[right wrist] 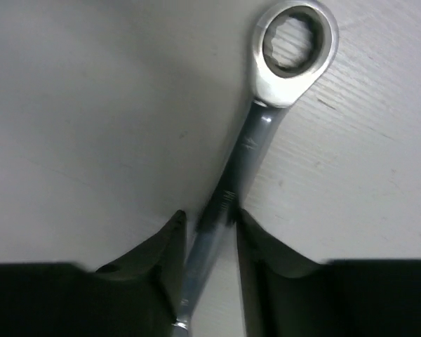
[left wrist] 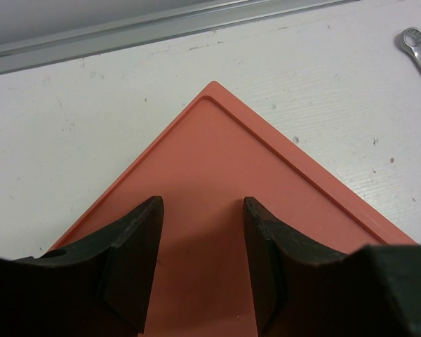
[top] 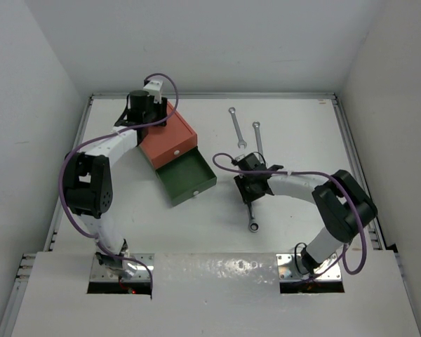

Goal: Sort the tools into containers

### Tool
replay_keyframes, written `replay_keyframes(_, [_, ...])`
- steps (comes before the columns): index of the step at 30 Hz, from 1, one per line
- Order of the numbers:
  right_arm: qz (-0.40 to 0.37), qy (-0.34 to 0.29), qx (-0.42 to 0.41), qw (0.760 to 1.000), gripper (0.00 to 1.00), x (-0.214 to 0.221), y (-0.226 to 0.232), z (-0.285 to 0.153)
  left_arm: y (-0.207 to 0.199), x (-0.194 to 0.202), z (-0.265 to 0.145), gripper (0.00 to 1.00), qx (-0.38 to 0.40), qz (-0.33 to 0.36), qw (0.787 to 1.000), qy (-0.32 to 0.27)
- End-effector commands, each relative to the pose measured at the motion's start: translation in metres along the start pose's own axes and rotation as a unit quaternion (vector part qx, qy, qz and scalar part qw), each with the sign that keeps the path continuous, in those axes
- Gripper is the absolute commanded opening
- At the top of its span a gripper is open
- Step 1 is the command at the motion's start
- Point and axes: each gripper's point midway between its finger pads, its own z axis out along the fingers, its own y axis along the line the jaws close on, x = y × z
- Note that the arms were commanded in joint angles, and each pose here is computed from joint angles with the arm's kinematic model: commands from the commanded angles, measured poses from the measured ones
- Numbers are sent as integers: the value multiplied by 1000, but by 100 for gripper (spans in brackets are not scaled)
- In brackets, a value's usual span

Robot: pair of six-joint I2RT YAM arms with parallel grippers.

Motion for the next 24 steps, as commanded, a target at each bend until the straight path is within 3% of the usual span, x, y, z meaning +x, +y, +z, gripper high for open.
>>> replay_keyframes(1, [-18,83,49,995,27,45,-14,18,-7,95,-9,47,7,-11,987,157])
replay_keyframes(4, [-13,103,44,994,0,53,-12,25,-8,93,-9,47,8,-11,988,156])
replay_keyframes(7, [-3,75,42,996,0,52,-12,22,-7,92,-10,47,7,-8,988,155])
replay_keyframes(13, [-33,-62,-14,997,0,-7,4,-3,-6,90,-9,47,5,-7,988,154])
replay_keyframes(24, [-92,-138,-27,986,0,-38,5,-24,-5,90,-11,47,4,-4,988,153])
